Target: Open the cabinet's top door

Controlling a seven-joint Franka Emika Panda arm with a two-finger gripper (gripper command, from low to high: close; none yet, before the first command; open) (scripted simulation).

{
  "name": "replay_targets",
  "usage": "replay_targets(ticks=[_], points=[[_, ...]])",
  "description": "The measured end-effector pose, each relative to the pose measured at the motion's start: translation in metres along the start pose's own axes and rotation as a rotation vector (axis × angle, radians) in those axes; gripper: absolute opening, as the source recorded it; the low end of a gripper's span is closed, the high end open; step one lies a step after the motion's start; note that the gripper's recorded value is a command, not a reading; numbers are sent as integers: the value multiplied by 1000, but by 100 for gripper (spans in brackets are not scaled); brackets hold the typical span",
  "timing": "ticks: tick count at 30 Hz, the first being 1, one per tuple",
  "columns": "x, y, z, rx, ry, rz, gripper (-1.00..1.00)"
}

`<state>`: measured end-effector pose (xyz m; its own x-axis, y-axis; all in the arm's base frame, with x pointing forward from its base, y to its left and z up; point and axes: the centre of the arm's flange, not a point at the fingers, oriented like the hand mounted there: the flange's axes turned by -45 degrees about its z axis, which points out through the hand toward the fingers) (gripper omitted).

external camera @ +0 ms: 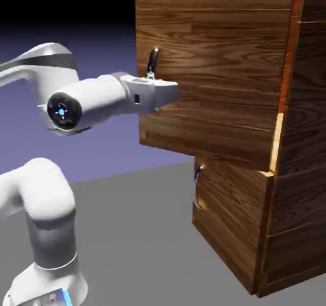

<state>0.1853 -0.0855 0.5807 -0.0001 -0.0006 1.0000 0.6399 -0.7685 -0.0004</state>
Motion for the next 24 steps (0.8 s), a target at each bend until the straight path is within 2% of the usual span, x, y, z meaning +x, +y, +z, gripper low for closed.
replay_targets(ticks=[10,24], points=[[0,47,-71,260,0,0,-100],[0,155,-152,675,0,0,-100]])
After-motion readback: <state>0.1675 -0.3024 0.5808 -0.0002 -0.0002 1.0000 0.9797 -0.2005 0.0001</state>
